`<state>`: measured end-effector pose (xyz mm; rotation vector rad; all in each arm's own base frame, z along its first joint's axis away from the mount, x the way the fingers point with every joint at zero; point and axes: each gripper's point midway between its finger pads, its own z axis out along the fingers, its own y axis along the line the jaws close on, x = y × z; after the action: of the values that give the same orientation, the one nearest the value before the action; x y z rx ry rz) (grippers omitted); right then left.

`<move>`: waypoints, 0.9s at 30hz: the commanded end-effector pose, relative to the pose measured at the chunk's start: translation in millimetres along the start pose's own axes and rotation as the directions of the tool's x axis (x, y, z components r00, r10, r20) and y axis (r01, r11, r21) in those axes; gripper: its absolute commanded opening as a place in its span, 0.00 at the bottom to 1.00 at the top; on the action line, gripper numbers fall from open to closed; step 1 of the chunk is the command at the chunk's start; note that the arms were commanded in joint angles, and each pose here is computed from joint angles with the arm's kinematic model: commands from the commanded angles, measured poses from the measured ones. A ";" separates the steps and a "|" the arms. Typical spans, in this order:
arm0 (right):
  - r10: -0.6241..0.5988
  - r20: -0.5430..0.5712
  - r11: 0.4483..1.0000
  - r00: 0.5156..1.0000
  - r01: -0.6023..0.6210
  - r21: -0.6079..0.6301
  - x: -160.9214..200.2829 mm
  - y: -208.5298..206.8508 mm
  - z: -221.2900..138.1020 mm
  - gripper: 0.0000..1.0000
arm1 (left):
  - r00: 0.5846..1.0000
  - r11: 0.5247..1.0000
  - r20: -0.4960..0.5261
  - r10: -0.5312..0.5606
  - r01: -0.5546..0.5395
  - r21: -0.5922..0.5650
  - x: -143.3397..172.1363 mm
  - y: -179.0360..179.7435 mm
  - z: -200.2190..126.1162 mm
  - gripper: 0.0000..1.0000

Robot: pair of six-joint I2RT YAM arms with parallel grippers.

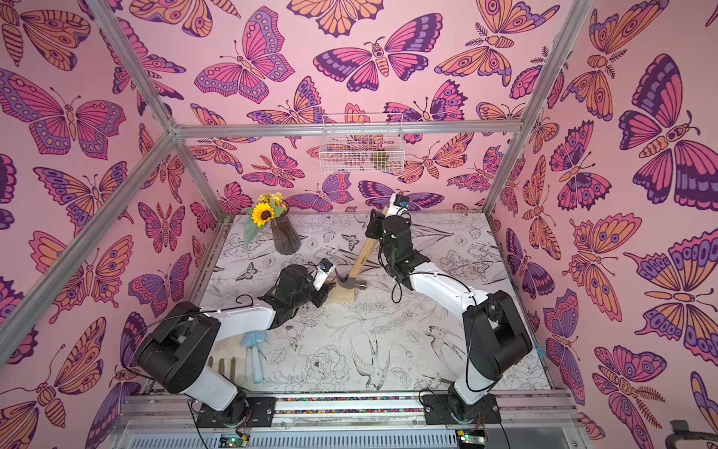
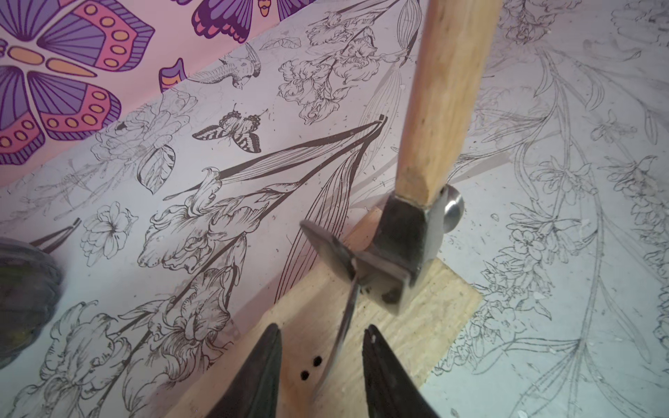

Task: Use a claw hammer to pull out a nail
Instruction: Pick up the nail with the hammer.

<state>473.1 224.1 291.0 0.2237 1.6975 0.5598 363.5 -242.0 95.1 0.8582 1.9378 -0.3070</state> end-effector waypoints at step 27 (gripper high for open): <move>-0.119 -0.107 0.993 0.987 0.117 -0.028 -0.5 21.1 -0.1 0.00 | 0.993 0.993 0.069 -0.096 0.101 -0.068 -17.2 8.2 -39.8 0.00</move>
<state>472.0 236.3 292.6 0.1278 1.7890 0.5216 356.7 -235.3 136.4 0.7975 1.8336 -0.2859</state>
